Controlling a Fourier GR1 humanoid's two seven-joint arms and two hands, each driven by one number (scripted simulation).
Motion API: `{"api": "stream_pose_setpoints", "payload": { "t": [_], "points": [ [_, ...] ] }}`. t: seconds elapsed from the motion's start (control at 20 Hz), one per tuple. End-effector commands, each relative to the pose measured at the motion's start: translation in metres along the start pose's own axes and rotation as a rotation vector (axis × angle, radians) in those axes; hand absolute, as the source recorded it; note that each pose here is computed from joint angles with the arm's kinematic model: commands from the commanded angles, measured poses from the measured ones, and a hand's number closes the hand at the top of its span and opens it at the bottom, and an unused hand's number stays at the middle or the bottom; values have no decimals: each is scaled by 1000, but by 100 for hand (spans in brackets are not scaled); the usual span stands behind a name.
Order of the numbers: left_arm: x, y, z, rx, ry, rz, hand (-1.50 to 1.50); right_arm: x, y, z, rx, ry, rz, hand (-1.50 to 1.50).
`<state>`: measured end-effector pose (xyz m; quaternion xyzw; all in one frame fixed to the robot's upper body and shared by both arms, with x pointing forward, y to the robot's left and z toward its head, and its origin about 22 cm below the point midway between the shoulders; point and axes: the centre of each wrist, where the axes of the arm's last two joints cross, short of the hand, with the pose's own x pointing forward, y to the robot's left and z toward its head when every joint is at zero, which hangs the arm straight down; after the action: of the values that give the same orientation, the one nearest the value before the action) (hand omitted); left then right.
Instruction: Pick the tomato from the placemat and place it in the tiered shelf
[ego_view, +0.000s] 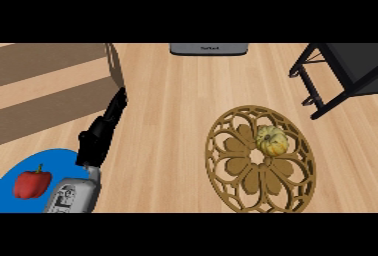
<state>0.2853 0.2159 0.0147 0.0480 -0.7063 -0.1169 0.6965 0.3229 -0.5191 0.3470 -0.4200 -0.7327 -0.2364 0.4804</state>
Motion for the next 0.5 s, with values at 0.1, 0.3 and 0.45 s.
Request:
{"api": "stream_pose_setpoints", "payload": {
  "t": [0.1,0.3,0.45],
  "points": [
    [-6,22,12,13,1,-6,0,16,-90,-16,-30,195,61,-150],
    [-10,-2,7,26,13,9,0,4,-150,-15,9,219,133,-150],
    [-5,11,6,23,10,16,0,-10,-191,-9,53,232,150,-150]
  ]
}}
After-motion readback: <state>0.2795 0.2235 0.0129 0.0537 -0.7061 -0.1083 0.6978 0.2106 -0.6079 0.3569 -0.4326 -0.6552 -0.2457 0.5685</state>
